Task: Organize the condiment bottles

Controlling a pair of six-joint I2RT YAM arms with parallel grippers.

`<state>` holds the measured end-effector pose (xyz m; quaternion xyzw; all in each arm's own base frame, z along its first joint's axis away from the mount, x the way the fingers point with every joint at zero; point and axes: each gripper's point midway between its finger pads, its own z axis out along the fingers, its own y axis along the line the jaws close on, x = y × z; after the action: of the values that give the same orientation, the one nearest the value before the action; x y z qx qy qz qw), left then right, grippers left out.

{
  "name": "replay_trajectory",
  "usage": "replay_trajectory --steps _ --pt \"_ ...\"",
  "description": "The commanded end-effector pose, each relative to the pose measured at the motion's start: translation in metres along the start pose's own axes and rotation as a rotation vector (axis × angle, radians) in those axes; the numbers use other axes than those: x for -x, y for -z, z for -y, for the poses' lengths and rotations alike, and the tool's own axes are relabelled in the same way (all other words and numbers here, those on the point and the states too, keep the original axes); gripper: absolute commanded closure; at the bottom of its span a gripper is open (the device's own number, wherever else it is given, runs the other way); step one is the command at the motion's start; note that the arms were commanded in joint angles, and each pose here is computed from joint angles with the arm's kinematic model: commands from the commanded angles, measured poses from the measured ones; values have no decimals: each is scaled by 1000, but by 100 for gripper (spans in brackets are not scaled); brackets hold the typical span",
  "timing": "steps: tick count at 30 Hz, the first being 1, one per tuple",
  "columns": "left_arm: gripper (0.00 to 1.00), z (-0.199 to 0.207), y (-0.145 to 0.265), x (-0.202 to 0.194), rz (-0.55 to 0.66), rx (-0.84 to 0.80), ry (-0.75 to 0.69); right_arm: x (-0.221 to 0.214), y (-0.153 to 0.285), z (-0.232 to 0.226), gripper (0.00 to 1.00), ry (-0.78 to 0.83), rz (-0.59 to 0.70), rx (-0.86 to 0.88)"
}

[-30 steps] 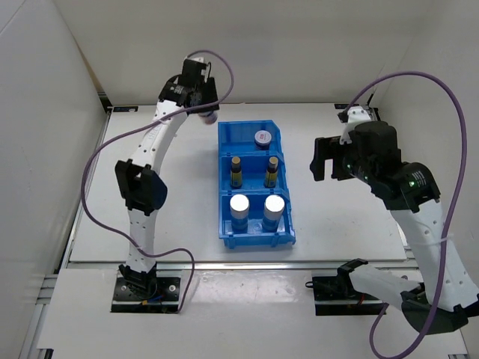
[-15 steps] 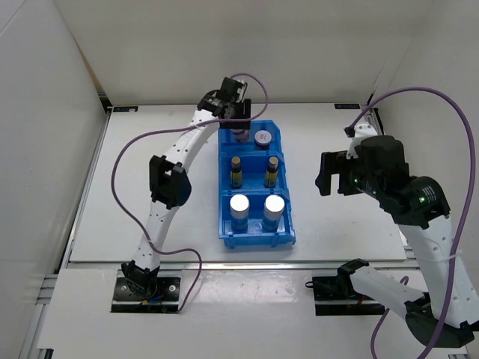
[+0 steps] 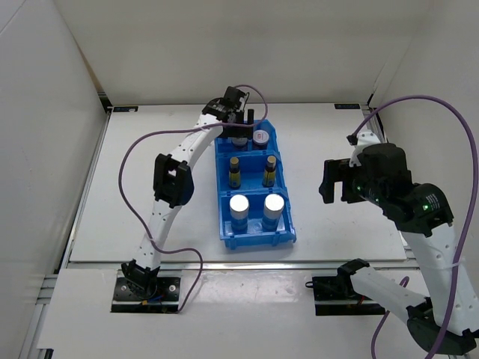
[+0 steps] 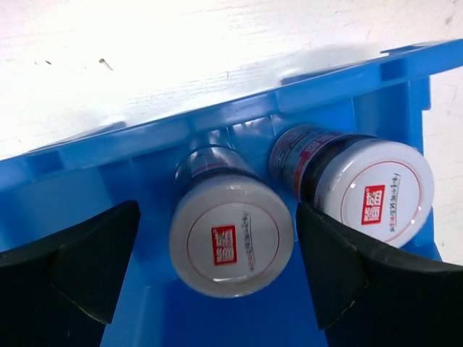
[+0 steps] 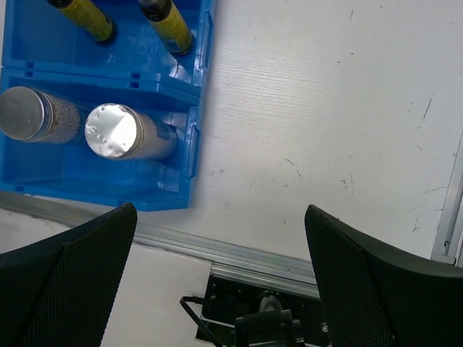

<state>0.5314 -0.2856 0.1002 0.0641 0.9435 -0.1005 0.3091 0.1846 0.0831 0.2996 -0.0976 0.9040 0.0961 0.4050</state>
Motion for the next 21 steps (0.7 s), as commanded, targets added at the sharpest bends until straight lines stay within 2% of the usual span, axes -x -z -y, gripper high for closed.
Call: replay_trajectory --steps 1,6,7,9,10,12,13,14,15,16,17,18,19,20,21 --pt "0 5 56 48 146 -20 15 0 1 1 0 -11 9 -5" --pt "0 9 130 96 312 -34 42 6 0 4 0 -11 14 -30" --pt "0 5 176 115 402 -21 59 7 0 6 0 -11 17 -42" --pt "0 -7 220 124 473 18 79 12 3 10 0 -13 37 -63" --pt "0 -20 275 134 568 57 89 16 6 14 0 -15 54 -86" --pt "0 -39 292 116 554 131 42 20 9 17 0 -17 72 -99" --pt "0 -52 335 109 608 159 50 24 9 18 0 -18 76 -111" --pt "0 -60 342 96 597 182 52 23 7 17 0 -27 68 -113" --pt "0 -75 318 64 509 245 23 23 7 17 0 -27 68 -113" --pt "0 -82 349 53 566 236 41 23 7 14 0 -37 66 -97" --pt "0 -96 319 14 467 280 -1 19 4 14 0 -52 53 -100" --pt "0 -106 319 -3 462 306 -10 18 2 11 0 -62 58 -85" --pt "0 -112 345 -16 521 288 8 20 5 8 0 -66 83 -58" --pt "0 -119 346 -31 528 299 -5 18 4 6 0 -78 85 -46" --pt "0 -129 330 -58 495 319 -14 11 0 5 0 -77 73 -40"
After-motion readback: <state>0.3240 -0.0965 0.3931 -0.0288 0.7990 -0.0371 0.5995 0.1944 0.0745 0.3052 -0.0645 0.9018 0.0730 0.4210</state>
